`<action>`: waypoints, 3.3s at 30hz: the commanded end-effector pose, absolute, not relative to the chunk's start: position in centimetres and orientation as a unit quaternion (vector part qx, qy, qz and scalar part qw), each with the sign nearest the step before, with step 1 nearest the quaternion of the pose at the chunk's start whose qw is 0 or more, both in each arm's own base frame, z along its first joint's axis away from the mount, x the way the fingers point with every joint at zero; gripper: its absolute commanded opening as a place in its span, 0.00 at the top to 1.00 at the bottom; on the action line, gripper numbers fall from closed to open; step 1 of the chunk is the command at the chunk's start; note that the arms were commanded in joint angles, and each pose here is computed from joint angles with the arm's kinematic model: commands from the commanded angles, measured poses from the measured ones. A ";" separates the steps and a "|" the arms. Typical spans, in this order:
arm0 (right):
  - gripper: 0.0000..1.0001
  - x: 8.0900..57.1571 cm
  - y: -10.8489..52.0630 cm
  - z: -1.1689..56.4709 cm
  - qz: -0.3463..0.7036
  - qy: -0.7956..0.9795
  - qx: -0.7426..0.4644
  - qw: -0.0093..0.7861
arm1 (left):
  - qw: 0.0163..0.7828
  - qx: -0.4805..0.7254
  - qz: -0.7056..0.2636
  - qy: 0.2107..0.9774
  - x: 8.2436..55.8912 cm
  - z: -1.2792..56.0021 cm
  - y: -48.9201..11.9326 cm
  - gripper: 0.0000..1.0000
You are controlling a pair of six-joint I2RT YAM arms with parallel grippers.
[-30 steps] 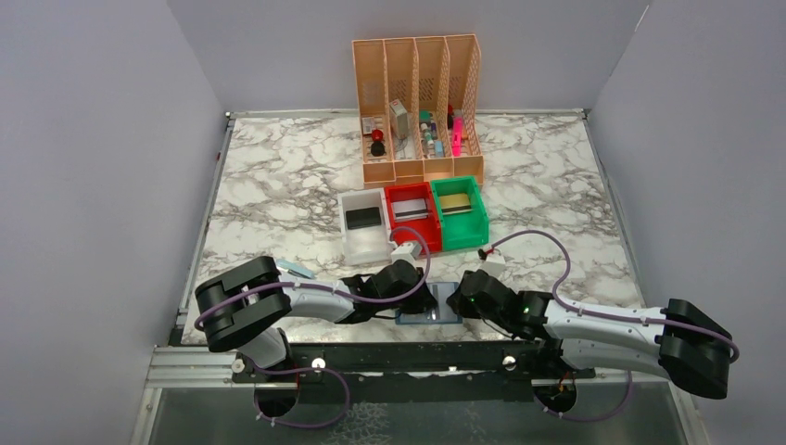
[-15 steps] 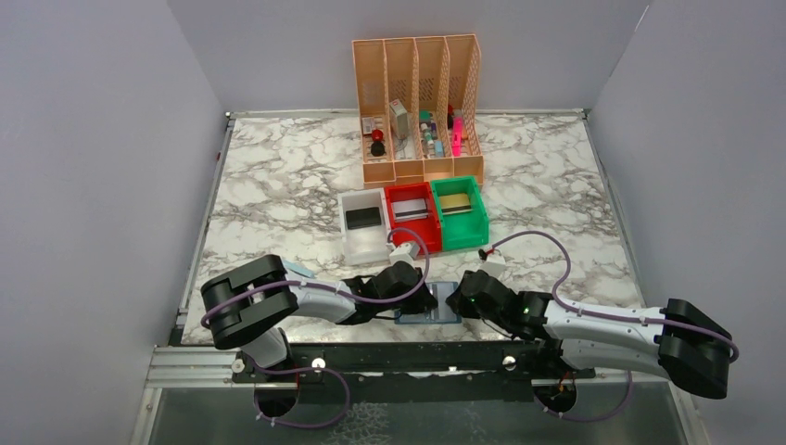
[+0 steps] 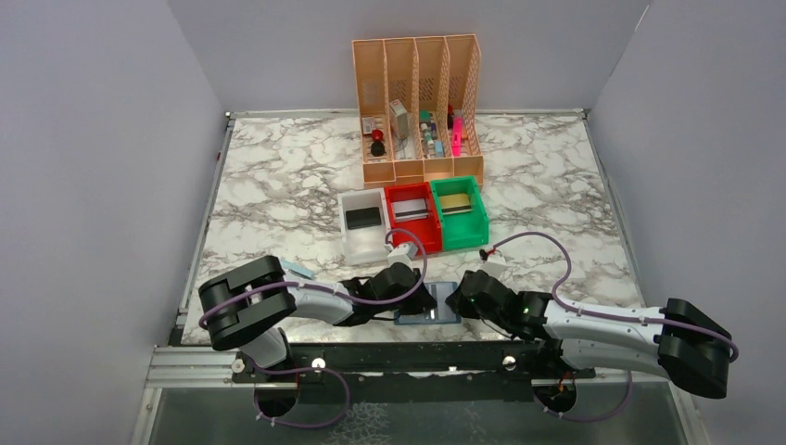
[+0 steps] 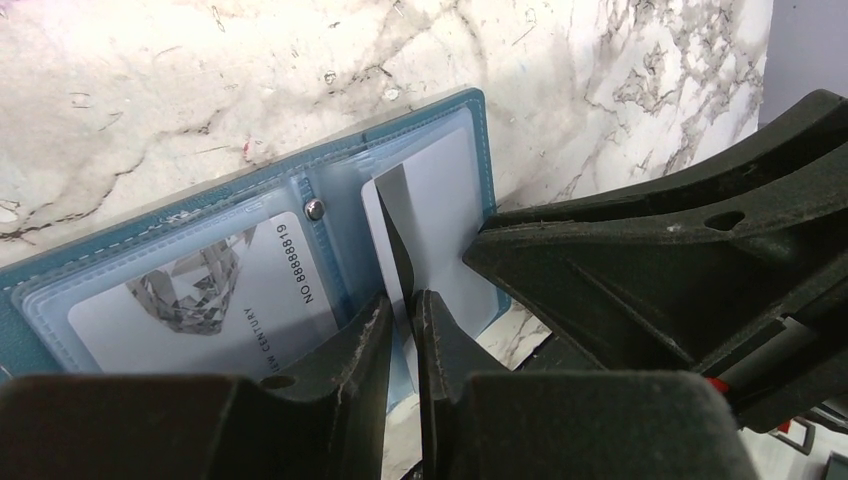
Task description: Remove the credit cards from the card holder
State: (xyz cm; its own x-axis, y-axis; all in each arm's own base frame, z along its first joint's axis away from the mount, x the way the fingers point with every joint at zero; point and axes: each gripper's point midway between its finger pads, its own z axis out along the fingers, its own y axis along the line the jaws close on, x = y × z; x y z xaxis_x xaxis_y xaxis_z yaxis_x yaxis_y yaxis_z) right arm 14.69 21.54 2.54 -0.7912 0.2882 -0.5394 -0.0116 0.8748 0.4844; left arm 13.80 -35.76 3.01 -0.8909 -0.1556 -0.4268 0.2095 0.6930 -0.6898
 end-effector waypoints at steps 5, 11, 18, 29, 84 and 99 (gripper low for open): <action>0.78 13.6 20.0 0.6 0.199 0.933 0.072 0.290 | 0.243 0.018 -0.409 0.880 13.7 4.2 -36.0 0.79; 0.78 13.6 20.0 0.5 0.196 0.934 0.072 0.290 | 0.246 0.012 -0.408 0.879 13.8 4.2 -35.5 0.81; 0.78 13.8 20.0 0.6 0.194 0.934 0.073 0.290 | 0.250 0.013 -0.411 0.876 13.8 4.6 -35.4 0.87; 0.78 13.8 20.1 0.7 0.192 0.935 0.071 0.290 | 0.250 0.021 -0.415 0.874 13.7 4.9 -35.8 1.00; 0.70 14.0 25.5 1.7 0.267 0.925 0.008 0.270 | 0.265 0.062 -0.369 0.888 14.0 6.2 -33.1 0.79; 0.71 14.2 24.6 2.2 0.266 0.922 0.024 0.281 | 0.257 0.077 -0.379 0.886 13.8 6.4 -34.0 0.88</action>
State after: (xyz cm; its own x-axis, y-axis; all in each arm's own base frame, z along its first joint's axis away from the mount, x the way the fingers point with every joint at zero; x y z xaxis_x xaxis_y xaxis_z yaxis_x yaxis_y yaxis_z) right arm 14.33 25.64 2.80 -0.8403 0.1917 -0.5071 -0.1262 0.8405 0.5268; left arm 13.55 -32.51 4.49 -0.8678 -0.0549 -0.4939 0.2900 0.7511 -0.5931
